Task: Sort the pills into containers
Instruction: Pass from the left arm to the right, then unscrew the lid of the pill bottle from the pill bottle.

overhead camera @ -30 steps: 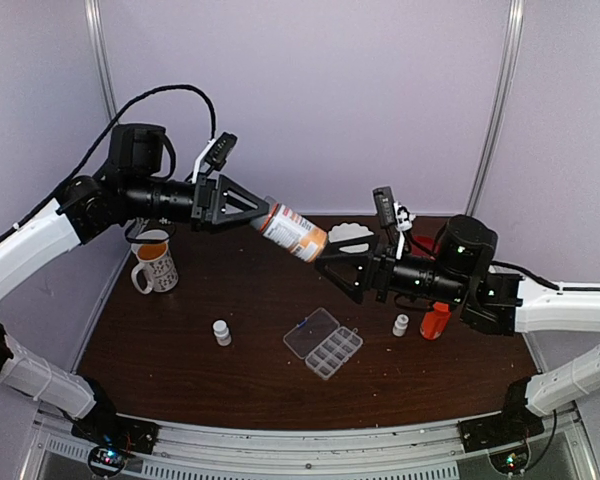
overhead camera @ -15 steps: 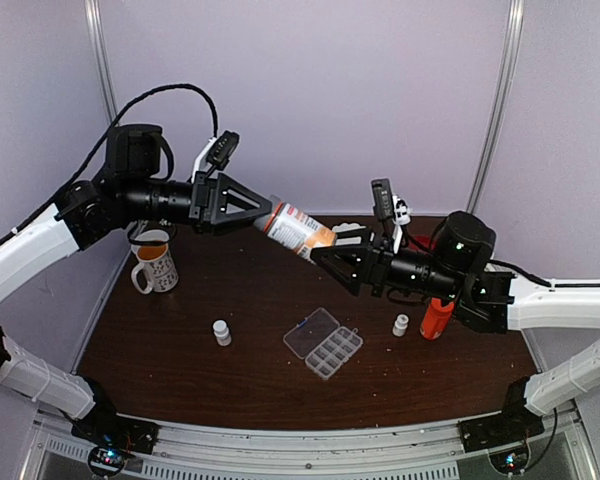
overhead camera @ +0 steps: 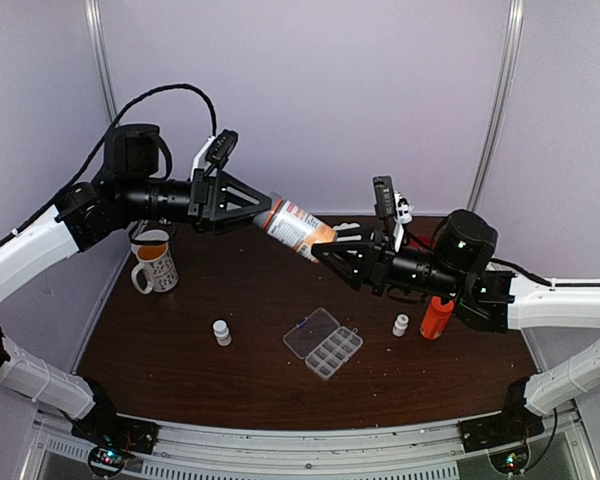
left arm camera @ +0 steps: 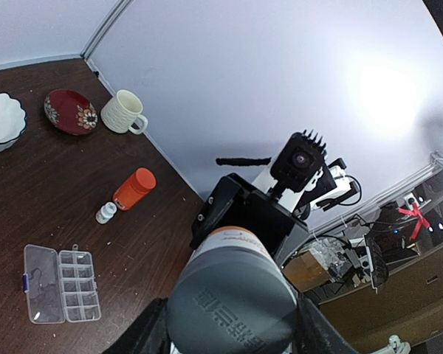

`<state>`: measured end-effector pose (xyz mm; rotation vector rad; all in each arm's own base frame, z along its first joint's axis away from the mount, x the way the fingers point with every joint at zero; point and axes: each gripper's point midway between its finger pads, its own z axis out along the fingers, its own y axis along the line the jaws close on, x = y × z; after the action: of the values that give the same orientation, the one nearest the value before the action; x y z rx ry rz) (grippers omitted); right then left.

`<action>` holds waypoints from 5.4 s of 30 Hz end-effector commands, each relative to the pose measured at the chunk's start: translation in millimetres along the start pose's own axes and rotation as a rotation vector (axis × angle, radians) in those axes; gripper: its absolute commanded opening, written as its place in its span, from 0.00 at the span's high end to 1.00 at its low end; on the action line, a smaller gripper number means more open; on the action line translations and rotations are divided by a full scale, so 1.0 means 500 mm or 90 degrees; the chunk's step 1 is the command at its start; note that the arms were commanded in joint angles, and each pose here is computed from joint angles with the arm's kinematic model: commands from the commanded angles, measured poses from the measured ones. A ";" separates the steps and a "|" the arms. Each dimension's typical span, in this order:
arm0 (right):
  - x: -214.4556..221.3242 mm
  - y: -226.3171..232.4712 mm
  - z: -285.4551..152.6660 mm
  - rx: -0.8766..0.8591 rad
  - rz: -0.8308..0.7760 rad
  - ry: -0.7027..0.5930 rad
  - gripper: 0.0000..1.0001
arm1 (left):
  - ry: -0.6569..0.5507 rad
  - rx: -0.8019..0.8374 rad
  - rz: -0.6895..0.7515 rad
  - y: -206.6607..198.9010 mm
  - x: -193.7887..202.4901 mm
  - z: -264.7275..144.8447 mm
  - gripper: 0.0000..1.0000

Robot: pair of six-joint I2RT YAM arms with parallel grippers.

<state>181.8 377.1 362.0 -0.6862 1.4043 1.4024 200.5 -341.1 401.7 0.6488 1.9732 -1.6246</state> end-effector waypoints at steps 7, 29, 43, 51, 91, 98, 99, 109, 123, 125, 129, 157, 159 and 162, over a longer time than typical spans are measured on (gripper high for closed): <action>-0.016 -0.012 -0.006 0.065 -0.233 0.013 0.70 | -0.018 0.012 -0.064 -0.015 -0.006 -0.006 0.54; -0.025 0.042 -0.047 0.022 -0.122 0.025 0.81 | -0.073 -0.008 0.380 -0.089 -0.060 -0.076 0.02; 0.005 0.088 -0.058 -0.055 -0.023 0.102 0.81 | 0.003 0.091 1.086 -0.085 0.084 -0.094 0.03; -0.003 0.097 -0.040 -0.073 -0.019 0.106 0.82 | 0.025 0.067 1.152 -0.054 0.087 -0.051 0.02; -0.002 0.097 -0.015 -0.089 -0.002 0.106 0.87 | 0.052 0.104 1.143 -0.056 0.118 -0.017 0.52; -0.001 0.074 -0.023 -0.048 -0.100 0.105 0.89 | 0.053 0.097 0.968 -0.073 0.087 -0.001 0.67; -0.003 0.069 -0.025 -0.037 -0.126 0.106 0.90 | 0.044 0.086 0.922 -0.076 0.073 0.003 0.67; -0.056 0.032 -0.046 0.064 -0.310 0.062 1.00 | 0.029 0.039 0.521 -0.108 0.002 0.013 0.79; -0.042 0.028 -0.054 0.077 -0.515 0.059 1.00 | 0.082 0.100 0.016 -0.099 0.020 0.023 0.81; -0.045 0.029 -0.059 0.084 -0.535 0.054 1.00 | 0.071 0.116 -0.026 -0.097 0.019 0.023 0.84; -0.036 0.027 -0.064 0.081 -0.557 0.069 1.00 | 0.072 0.112 -0.055 -0.100 0.024 0.014 0.80; -0.026 0.088 -0.070 -0.008 -0.125 0.060 1.00 | -0.117 0.039 0.899 -0.138 0.038 -0.118 0.02; -0.028 0.103 -0.070 -0.032 -0.108 0.060 1.00 | -0.103 0.045 0.988 -0.126 0.061 -0.113 0.02; -0.034 0.118 -0.069 -0.055 -0.090 0.060 1.00 | -0.065 0.043 1.064 -0.104 0.077 -0.096 0.02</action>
<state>144.2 352.3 354.7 -0.9200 1.4272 1.1838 141.4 -295.0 421.3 1.3982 1.0004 -0.8257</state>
